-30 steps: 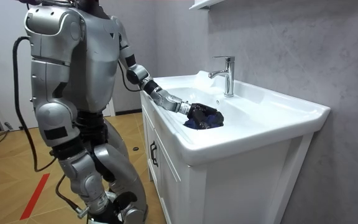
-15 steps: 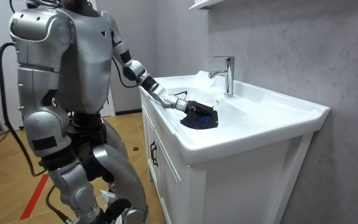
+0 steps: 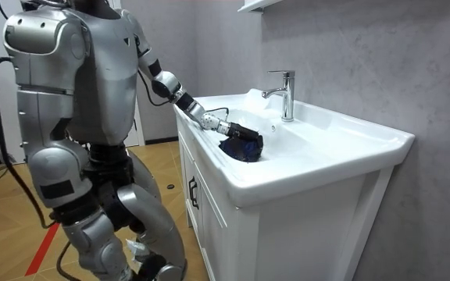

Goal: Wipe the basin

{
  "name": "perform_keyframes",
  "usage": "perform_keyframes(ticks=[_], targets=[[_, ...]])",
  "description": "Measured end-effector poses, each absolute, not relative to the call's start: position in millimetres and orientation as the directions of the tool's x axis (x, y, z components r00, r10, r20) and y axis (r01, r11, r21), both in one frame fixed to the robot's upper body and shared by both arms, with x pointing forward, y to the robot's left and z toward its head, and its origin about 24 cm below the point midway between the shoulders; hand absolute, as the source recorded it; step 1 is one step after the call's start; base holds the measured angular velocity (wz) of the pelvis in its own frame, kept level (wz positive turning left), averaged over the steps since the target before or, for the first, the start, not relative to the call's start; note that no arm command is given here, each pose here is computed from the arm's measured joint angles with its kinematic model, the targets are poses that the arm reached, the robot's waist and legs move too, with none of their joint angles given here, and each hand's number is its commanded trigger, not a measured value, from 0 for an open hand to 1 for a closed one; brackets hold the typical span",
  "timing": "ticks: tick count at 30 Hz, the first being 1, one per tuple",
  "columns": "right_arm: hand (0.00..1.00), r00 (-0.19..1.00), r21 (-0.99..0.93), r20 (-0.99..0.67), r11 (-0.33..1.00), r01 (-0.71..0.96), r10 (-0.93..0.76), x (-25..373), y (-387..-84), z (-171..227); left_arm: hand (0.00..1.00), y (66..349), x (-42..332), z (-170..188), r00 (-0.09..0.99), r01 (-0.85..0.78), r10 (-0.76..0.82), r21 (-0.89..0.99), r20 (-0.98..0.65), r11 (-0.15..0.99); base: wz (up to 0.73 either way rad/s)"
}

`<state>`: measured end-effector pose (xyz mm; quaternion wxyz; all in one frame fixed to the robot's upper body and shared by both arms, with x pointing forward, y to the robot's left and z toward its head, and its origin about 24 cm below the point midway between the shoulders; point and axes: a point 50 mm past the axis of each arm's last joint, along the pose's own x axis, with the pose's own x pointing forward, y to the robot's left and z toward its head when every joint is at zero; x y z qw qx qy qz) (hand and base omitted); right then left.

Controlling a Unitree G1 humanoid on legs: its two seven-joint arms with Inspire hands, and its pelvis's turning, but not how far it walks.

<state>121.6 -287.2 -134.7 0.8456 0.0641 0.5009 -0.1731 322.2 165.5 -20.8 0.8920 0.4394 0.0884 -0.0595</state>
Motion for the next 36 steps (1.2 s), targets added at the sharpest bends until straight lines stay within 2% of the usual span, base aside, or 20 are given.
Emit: perform_keyframes(ticks=[10,17,22,30,36], targets=[[0.0,0.416,-0.101,-0.879,0.945,0.311,-0.231,116,-288,-137,1.0,184,306,-36,0.968,0.206,0.006,0.812,-0.25,0.546,0.27],[0.0,0.377,-0.119,-0.887,0.92,0.373,-0.268,102,-297,-138,1.0,201,283,-53,0.954,0.232,0.045,0.825,-0.296,0.516,0.05],[0.0,0.357,-0.133,-0.885,0.898,0.42,-0.298,95,-303,-137,1.0,202,273,-58,0.954,0.239,0.039,0.829,-0.299,0.505,-0.1],[0.0,0.356,-0.137,-0.889,0.909,0.395,-0.289,94,-304,-138,1.0,203,271,-59,0.947,0.246,0.062,0.835,-0.315,0.491,-0.01],[0.0,0.371,-0.13,-0.886,0.917,0.377,-0.278,101,-300,-137,1.0,202,287,-48,0.954,0.212,0.087,0.852,-0.286,0.478,-0.07]])
